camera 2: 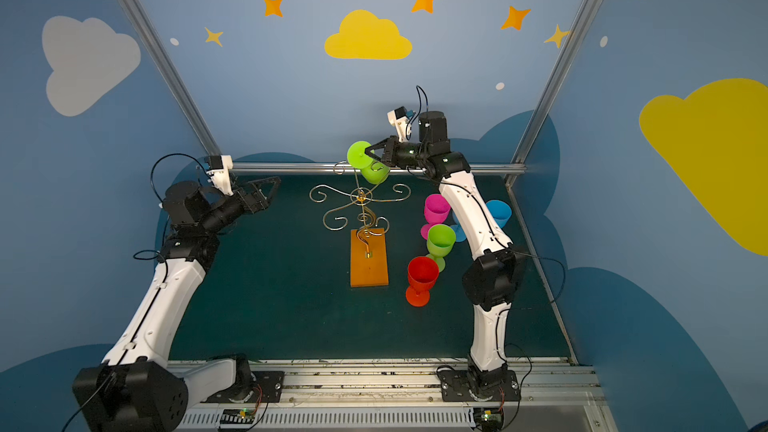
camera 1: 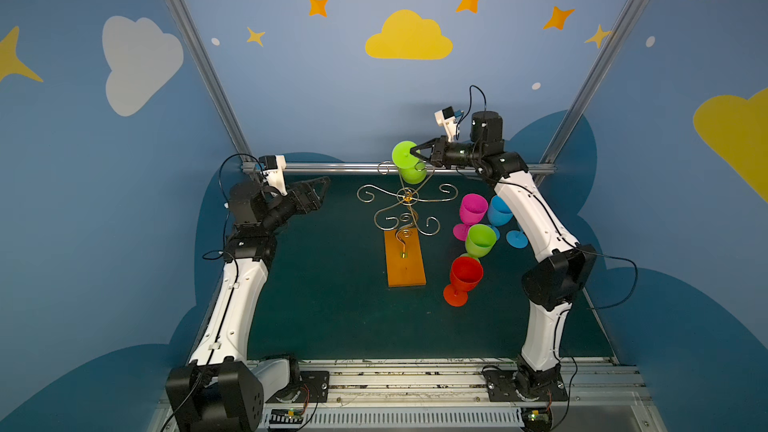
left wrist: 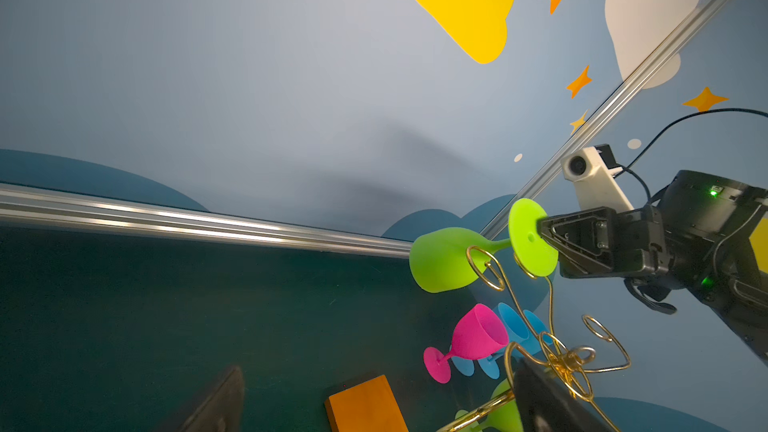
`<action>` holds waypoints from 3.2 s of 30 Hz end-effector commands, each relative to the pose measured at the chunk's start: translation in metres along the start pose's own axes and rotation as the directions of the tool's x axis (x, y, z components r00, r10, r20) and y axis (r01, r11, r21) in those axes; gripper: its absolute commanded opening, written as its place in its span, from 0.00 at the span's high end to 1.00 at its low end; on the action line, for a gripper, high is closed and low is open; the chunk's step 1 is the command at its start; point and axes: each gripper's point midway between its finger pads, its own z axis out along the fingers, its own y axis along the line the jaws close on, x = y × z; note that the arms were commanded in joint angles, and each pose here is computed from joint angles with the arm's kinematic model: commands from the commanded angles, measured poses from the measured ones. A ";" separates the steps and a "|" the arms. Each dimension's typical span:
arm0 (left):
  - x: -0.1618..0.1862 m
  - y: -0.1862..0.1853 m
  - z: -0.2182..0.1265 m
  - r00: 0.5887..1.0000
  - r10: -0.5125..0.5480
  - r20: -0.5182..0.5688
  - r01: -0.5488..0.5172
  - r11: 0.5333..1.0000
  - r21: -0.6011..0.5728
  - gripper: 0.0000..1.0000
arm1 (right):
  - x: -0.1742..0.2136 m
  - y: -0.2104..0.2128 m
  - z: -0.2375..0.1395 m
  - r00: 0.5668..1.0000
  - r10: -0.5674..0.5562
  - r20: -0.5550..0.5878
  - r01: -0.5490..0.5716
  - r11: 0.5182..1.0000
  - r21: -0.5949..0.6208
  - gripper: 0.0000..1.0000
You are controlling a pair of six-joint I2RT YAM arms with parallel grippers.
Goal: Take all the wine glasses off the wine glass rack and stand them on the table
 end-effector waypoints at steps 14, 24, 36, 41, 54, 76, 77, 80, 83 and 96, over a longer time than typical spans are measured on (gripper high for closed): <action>-0.057 -0.100 -0.005 0.995 -0.089 0.039 0.068 0.924 0.377 0.22 | -0.047 0.060 -0.110 0.960 -0.199 0.198 0.188 0.980 0.073 1.00; -0.031 -0.211 0.014 0.994 0.042 -0.097 0.033 0.750 0.660 0.34 | 0.001 0.136 -0.163 0.930 -0.311 0.194 0.307 0.950 0.051 1.00; -0.001 -0.292 0.025 0.979 0.103 -0.174 0.082 0.586 0.806 0.36 | 0.051 0.184 -0.168 0.910 -0.382 0.157 0.385 0.923 0.013 1.00; 0.007 -0.306 0.025 0.975 0.112 -0.193 0.099 0.561 0.822 0.36 | 0.059 0.187 -0.161 0.909 -0.392 0.144 0.395 0.919 0.008 1.00; 0.023 -0.323 0.020 0.963 0.123 -0.241 0.139 0.537 0.832 0.64 | 0.067 0.191 -0.146 0.904 -0.410 0.124 0.411 0.911 0.017 1.00; -0.027 -0.294 0.031 0.854 -0.188 -0.485 0.512 0.469 0.720 0.97 | 0.077 0.167 -0.205 0.732 -0.656 0.183 0.583 0.743 0.330 0.19; -0.027 -0.296 0.030 0.849 -0.185 -0.496 0.520 0.465 0.717 0.97 | 0.077 0.165 -0.204 0.701 -0.691 0.177 0.615 0.711 0.341 0.18; -0.025 -0.295 0.030 0.835 -0.189 -0.517 0.539 0.470 0.699 0.97 | 0.078 0.160 -0.197 0.603 -0.785 0.146 0.708 0.610 0.356 0.15; -0.025 -0.297 0.025 0.833 -0.182 -0.523 0.540 0.472 0.697 0.97 | 0.077 0.155 -0.187 0.510 -0.852 0.115 0.779 0.515 0.359 0.14; -0.022 -0.303 0.014 0.834 -0.163 -0.527 0.535 0.472 0.700 0.97 | 0.068 0.144 -0.135 0.328 -0.939 0.105 0.900 0.345 0.267 0.13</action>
